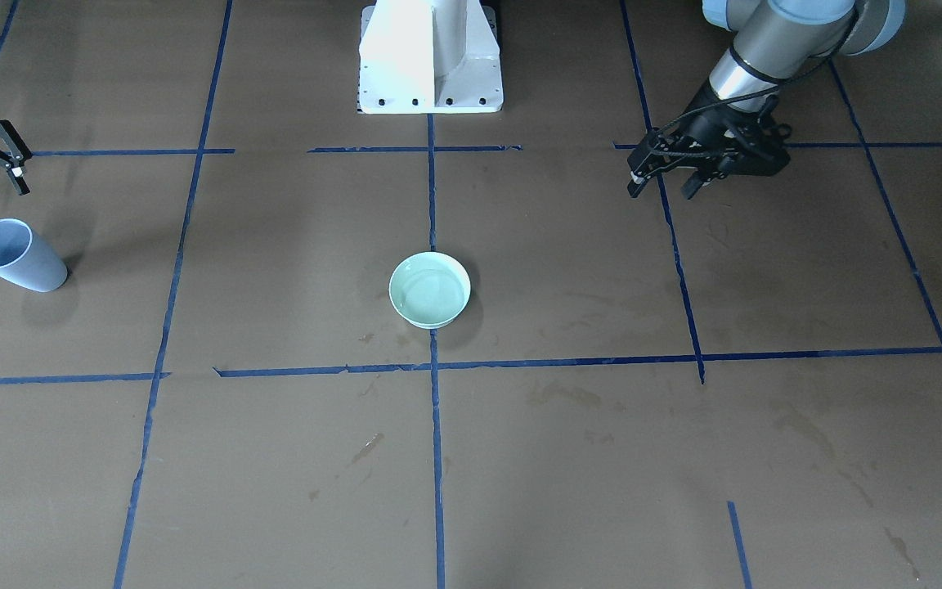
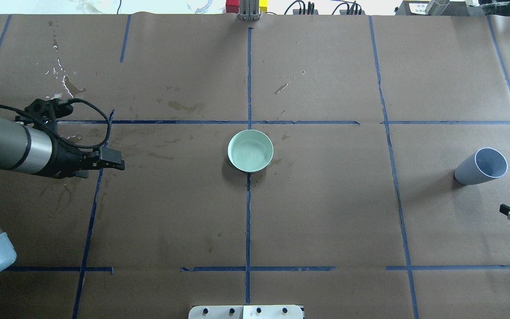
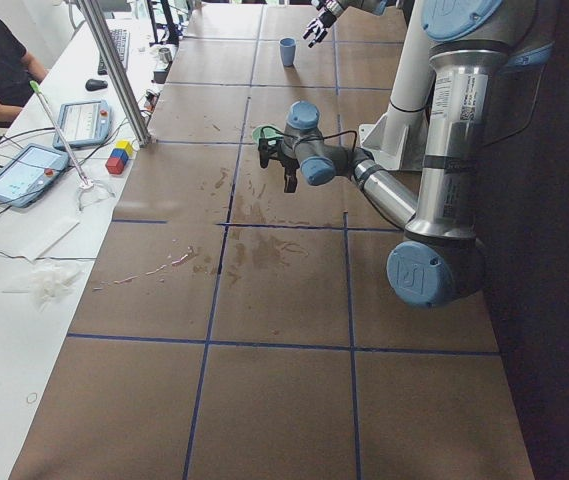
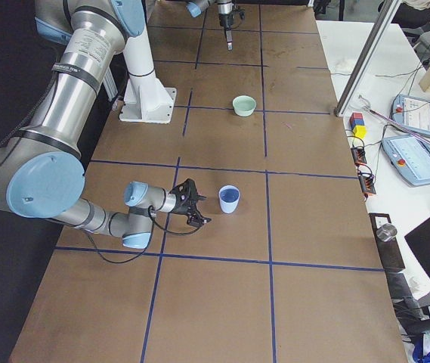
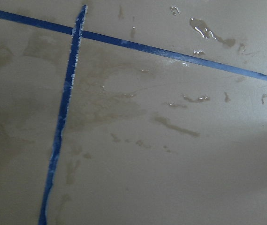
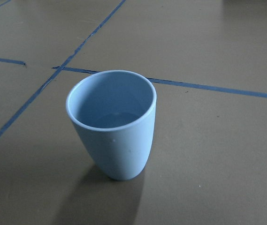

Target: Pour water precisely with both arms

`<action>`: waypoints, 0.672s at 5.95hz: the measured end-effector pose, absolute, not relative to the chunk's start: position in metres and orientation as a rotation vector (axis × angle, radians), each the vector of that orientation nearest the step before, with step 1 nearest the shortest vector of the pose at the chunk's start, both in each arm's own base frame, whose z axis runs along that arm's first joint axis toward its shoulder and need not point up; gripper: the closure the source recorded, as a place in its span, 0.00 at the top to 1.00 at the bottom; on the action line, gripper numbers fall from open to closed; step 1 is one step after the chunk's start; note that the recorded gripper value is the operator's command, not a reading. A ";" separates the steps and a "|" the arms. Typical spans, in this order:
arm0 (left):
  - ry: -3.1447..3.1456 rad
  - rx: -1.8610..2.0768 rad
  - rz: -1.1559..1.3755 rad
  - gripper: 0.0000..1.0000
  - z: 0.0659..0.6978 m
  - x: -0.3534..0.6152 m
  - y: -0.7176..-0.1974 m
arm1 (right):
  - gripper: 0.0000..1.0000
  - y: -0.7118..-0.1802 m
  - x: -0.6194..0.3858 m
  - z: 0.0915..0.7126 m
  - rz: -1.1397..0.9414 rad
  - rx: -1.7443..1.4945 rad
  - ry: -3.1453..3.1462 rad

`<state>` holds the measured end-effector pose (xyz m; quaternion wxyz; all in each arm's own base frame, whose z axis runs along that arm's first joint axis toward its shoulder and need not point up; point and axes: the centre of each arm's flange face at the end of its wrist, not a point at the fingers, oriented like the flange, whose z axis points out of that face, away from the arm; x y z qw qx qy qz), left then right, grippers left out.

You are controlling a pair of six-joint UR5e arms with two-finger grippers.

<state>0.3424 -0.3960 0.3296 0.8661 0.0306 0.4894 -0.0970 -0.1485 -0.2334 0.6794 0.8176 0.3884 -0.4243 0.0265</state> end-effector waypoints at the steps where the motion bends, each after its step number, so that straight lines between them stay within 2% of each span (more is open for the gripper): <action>1: 0.996 0.017 -0.195 1.00 0.296 0.374 -0.395 | 1.00 -0.234 -0.135 0.682 0.052 0.783 -0.927; 4: 0.976 -0.037 -0.163 1.00 0.238 0.464 -0.399 | 1.00 -0.257 -0.092 0.679 0.002 0.716 -0.957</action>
